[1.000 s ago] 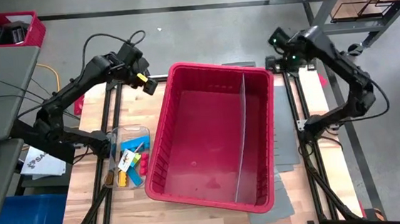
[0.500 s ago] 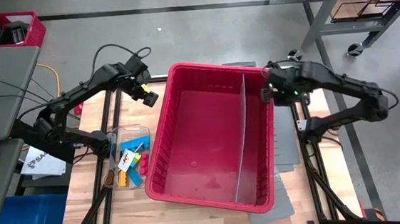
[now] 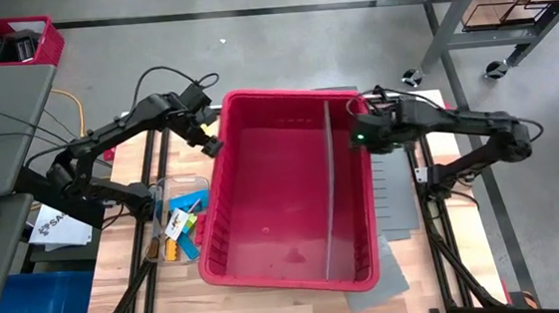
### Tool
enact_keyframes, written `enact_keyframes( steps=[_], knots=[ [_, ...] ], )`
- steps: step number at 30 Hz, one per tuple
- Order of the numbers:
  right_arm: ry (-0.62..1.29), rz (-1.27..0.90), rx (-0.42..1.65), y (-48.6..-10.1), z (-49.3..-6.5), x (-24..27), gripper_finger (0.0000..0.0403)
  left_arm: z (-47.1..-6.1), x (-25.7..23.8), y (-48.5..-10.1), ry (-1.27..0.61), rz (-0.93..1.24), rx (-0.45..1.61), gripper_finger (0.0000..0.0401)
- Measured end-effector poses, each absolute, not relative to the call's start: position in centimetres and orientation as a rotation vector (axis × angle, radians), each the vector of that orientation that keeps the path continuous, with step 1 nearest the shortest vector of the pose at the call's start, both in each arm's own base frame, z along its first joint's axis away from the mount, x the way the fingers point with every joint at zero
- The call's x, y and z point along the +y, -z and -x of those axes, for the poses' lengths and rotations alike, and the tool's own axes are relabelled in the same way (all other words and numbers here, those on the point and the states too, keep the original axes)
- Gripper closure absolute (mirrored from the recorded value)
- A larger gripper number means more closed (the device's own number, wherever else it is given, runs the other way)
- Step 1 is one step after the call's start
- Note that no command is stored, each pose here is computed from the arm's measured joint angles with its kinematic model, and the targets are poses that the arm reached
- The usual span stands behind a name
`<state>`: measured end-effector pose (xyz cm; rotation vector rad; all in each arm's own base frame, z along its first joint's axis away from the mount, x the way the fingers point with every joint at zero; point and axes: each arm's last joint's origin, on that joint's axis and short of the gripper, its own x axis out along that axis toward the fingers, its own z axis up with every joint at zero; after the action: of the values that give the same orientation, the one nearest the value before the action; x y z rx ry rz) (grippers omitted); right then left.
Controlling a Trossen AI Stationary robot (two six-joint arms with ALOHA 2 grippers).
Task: Sort Items/Unsort Items
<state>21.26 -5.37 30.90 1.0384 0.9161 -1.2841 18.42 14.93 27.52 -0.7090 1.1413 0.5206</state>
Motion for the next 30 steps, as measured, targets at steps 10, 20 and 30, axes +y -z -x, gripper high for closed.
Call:
enact_keyframes(
  steps=[10,20,30],
  knots=[
    [1.261,-0.992,0.92,-31.1,-20.9,-6.8,0.0403,-18.0,15.2,-27.8,-0.59,0.643,1.163,0.0188],
    [1.086,-1.033,0.987,-33.9,-16.3,-3.0,0.0403,-17.1,17.6,-32.6,-0.722,0.517,0.912,0.0188],
    [0.731,-0.956,1.338,-33.6,-15.5,3.9,0.0402,-18.8,16.0,-38.1,-0.549,0.328,0.767,0.0194]
  ],
)
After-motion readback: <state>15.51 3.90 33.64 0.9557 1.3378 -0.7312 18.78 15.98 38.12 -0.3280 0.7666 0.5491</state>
